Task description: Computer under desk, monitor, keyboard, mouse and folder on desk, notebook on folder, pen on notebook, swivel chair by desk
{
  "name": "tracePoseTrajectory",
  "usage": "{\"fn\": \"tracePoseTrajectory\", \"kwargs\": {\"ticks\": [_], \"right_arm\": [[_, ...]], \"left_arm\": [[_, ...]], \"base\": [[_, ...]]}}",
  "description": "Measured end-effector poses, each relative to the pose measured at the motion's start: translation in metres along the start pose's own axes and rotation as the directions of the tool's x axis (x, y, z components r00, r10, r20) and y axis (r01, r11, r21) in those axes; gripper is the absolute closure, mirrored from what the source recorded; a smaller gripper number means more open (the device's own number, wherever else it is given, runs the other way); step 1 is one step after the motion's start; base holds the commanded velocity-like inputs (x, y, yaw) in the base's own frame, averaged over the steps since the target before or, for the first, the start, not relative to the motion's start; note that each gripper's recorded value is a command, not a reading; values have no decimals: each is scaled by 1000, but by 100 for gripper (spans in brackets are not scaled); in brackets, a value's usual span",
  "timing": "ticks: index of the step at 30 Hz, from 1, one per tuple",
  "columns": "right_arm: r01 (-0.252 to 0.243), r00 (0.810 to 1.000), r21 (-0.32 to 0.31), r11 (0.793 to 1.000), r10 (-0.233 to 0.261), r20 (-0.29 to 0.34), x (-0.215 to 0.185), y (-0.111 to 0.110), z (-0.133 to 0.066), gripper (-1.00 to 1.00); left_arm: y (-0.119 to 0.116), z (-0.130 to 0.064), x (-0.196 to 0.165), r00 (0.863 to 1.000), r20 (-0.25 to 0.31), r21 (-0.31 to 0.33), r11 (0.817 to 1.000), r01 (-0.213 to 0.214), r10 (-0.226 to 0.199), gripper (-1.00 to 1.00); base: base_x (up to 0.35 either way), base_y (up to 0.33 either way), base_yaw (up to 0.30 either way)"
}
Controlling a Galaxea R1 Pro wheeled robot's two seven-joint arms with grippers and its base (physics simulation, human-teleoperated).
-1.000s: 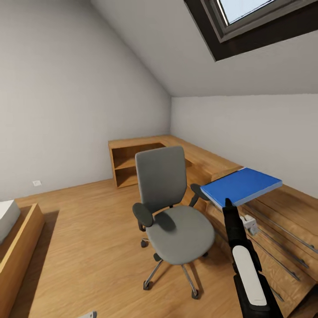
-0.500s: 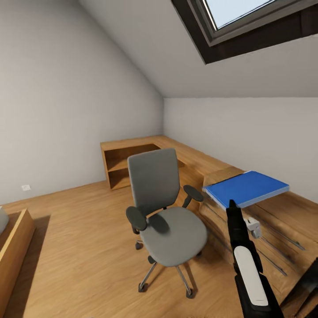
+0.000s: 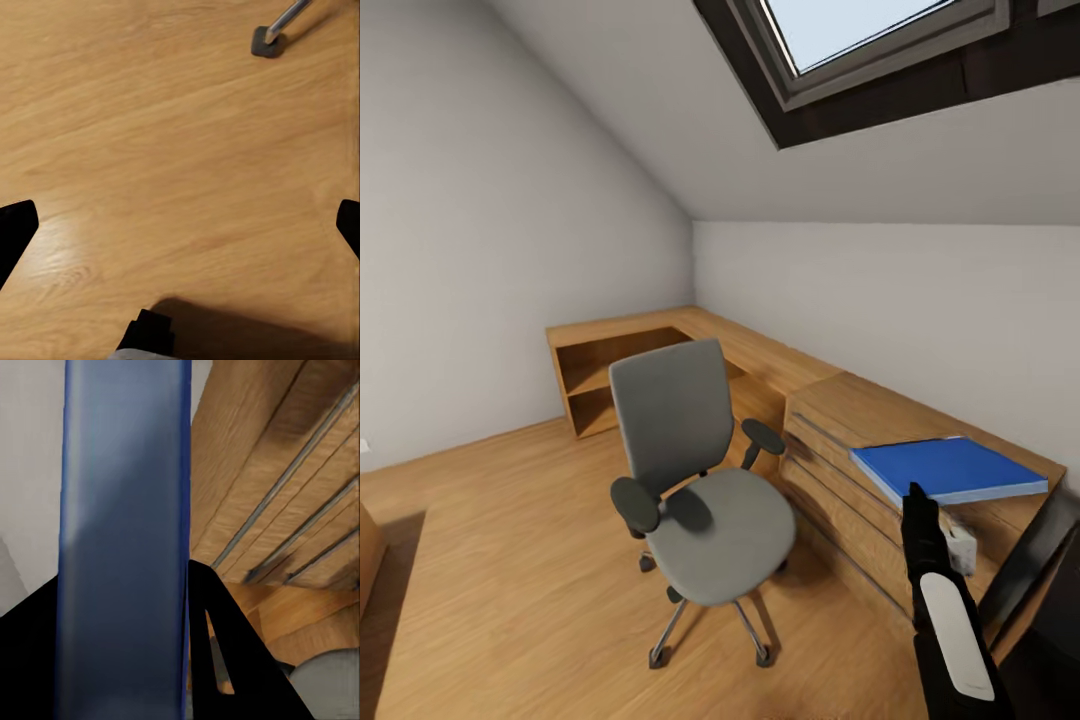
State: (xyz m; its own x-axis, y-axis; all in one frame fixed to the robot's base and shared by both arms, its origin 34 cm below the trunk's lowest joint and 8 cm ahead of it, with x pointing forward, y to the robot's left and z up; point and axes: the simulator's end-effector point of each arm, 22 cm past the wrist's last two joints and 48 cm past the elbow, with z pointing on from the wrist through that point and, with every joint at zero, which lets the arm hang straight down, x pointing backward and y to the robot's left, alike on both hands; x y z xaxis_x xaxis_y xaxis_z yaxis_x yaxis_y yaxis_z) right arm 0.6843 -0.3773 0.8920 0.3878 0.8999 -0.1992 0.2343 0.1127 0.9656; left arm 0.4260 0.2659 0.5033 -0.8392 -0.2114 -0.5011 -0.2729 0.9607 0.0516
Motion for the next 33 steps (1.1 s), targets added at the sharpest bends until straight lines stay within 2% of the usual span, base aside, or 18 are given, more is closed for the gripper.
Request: {"fn": "tracePoseTrajectory", "kwargs": {"ticks": [1,4,5,8,17,22,33], "right_arm": [[-32,999,23,999,32,-8,-1,-9,2,100],[-49,999,36,998,50,-11,-3,-10,3,100],[-48,999,36,998,48,-7,-7,-10,5,100],[-40,999,35,999,40,-4,-11,-6,5,100],[-30,1000,40,999,30,-3,-14,4,5,100],[-27,1000,44,999,27,-1,-16,9,4,100],[-5,1000,39,999,4,13,-31,24,6,100]], "left_arm": [[-5,-2,1,1000,-5,8,1000,2,-2,-100],[-8,-7,4,1000,-16,12,1000,3,-3,-100],[-10,-9,15,999,-40,10,1000,0,1,-100],[-10,-14,20,998,-56,8,1000,-3,3,-100],[-9,-26,21,997,-74,4,1000,-7,7,-100],[-19,-37,33,994,-106,12,1000,-7,8,-100],[-19,-51,31,993,-118,10,1000,-9,10,-100]], "base": [[0,0,-236],[0,0,-236],[0,0,-236],[0,0,-232],[0,0,-219],[0,0,-227],[0,0,-250]]}}
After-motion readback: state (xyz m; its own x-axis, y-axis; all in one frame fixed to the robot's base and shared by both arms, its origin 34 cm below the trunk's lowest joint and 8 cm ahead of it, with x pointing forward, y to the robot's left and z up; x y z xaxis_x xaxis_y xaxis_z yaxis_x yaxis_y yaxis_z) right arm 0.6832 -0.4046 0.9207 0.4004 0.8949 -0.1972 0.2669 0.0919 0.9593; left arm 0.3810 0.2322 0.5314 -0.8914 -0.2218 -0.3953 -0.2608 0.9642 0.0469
